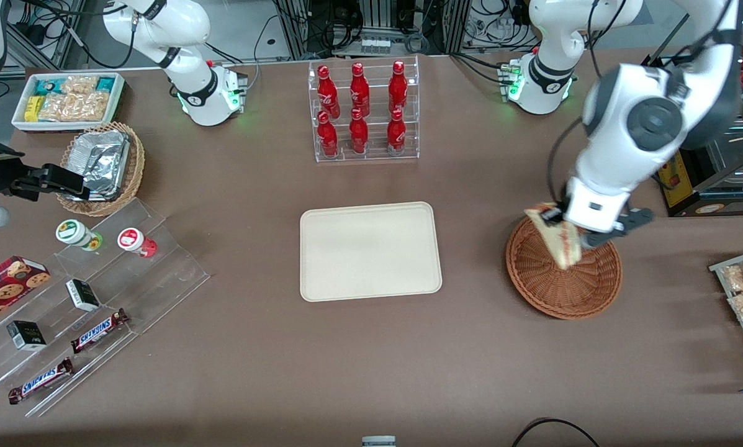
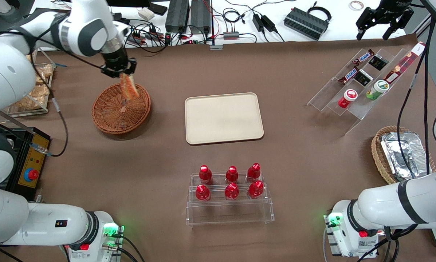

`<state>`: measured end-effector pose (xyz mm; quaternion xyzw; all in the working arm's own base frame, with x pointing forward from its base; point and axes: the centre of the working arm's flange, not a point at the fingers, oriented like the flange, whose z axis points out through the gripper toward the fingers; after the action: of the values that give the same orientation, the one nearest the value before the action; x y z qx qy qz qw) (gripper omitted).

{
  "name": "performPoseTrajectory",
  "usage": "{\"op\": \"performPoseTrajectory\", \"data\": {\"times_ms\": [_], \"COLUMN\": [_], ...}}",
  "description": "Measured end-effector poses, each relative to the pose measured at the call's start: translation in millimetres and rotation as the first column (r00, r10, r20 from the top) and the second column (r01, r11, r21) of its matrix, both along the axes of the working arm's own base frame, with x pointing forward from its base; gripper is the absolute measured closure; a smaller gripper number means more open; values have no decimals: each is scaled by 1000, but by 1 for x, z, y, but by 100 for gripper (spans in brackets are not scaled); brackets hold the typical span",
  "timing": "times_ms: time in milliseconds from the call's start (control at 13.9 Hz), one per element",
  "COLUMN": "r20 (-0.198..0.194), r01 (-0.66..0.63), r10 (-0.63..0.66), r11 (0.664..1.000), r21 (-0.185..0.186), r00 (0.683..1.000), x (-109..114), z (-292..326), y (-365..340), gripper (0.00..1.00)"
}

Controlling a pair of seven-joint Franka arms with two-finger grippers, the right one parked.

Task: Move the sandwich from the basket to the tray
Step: 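Lift the sandwich with the left gripper and carry it over the cream tray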

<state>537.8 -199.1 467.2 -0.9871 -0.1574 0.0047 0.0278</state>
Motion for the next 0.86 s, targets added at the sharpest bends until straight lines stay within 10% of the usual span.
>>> {"op": "performPoseTrajectory", "data": {"times_ms": [648, 864], "r20": [-33, 4], "r01": [203, 205], "r10": [-206, -205], "r11": [977, 978], "r21": [-66, -37], "r00": [978, 979], "x": [-45, -52], "z": [-70, -125], "y": [-240, -288], "gripper": [85, 85]}}
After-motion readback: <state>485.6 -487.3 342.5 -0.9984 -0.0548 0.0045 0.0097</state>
